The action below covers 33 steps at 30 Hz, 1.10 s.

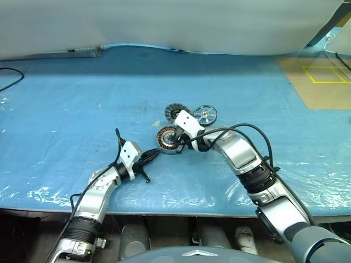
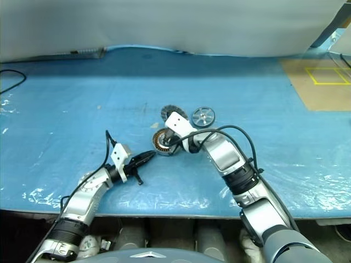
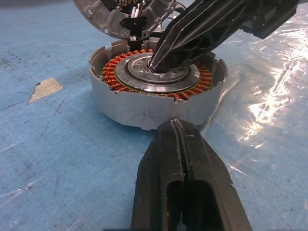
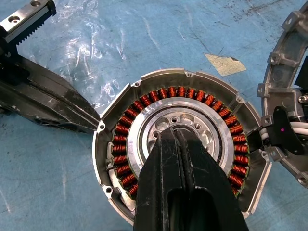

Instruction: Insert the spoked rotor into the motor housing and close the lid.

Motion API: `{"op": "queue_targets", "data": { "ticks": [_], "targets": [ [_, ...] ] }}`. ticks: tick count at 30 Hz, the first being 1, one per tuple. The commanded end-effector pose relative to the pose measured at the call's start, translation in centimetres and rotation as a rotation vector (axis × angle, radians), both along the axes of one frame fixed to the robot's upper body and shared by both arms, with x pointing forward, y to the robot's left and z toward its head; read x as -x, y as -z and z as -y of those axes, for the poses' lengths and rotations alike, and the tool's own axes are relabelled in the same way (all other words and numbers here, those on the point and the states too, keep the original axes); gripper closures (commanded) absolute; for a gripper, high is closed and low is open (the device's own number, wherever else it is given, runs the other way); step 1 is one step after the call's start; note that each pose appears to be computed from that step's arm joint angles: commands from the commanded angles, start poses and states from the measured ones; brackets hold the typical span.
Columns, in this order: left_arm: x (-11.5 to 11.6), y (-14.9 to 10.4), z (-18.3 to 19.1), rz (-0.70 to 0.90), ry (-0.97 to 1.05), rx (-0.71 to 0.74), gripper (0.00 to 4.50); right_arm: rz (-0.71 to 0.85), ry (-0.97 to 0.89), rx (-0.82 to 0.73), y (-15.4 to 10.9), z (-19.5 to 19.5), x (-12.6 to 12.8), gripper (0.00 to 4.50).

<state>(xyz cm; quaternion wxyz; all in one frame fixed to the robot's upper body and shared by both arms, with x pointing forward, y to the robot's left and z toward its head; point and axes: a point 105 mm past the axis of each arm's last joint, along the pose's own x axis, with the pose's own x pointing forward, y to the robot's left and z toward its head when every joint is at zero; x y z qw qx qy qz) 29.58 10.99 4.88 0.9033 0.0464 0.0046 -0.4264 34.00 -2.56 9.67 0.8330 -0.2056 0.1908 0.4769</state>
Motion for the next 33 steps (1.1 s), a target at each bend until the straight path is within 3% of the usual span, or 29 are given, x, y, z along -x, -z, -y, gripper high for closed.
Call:
{"op": "queue_targets", "data": {
  "ticks": [1,20,33],
  "targets": [
    [0.0,-0.6,0.1,0.031,0.003,0.003,4.45,0.052,0.013,-0.028,-1.1,-0.3,-0.6,4.50],
    [0.0,-0.5,0.2,0.027,0.007,0.004,4.45,0.074,0.003,-0.044,-2.5,-0.3,-0.6,4.50],
    [-0.1,-0.8,-0.2,0.035,-0.010,0.008,4.45,0.041,0.015,-0.028,-1.1,-0.3,-0.6,4.50]
  ]
}}
